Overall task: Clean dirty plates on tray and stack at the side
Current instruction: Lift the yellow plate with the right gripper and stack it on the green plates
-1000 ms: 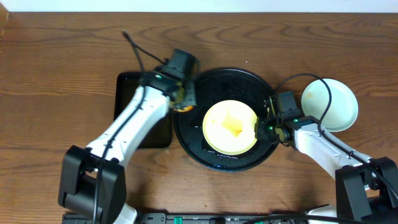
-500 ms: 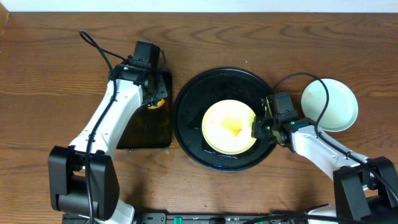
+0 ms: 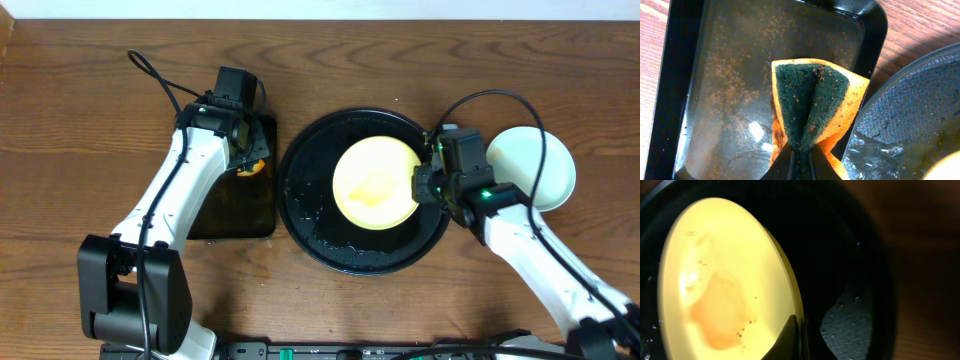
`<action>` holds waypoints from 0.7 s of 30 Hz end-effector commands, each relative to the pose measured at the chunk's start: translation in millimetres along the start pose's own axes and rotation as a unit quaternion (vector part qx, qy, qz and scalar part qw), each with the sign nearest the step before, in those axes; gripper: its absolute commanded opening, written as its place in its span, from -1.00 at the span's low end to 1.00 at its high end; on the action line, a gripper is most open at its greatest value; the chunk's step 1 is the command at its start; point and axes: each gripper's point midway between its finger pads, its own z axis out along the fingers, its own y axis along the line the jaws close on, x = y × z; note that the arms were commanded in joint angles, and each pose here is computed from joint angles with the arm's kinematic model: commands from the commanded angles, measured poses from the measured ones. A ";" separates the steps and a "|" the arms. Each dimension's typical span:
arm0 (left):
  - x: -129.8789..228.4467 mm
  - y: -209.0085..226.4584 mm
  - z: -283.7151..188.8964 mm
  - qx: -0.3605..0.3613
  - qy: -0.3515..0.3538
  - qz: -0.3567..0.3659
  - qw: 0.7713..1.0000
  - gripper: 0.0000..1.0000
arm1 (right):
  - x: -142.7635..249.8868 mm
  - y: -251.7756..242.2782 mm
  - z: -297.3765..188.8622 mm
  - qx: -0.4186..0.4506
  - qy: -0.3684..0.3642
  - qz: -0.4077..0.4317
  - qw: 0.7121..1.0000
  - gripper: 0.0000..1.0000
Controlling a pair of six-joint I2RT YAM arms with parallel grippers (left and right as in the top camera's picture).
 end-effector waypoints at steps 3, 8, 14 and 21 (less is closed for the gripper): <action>-5.9 2.9 -9.3 -0.002 -0.016 0.005 1.000 -0.85 | -35.6 -4.3 -27.5 0.035 -0.075 -0.072 0.994 -0.98; -5.8 2.9 -9.3 -0.002 -0.016 0.005 1.000 -0.84 | -63.4 -11.7 -52.9 0.079 -0.138 -0.135 0.978 -0.98; -6.0 2.9 -9.3 -0.002 -0.016 0.005 1.000 -0.85 | -78.8 -16.6 -73.2 0.158 -0.169 -0.223 0.947 -0.98; -6.6 2.7 -9.3 -0.001 -0.017 0.004 1.000 -0.84 | -91.1 -0.6 -91.9 0.252 -0.188 -0.342 0.885 -0.98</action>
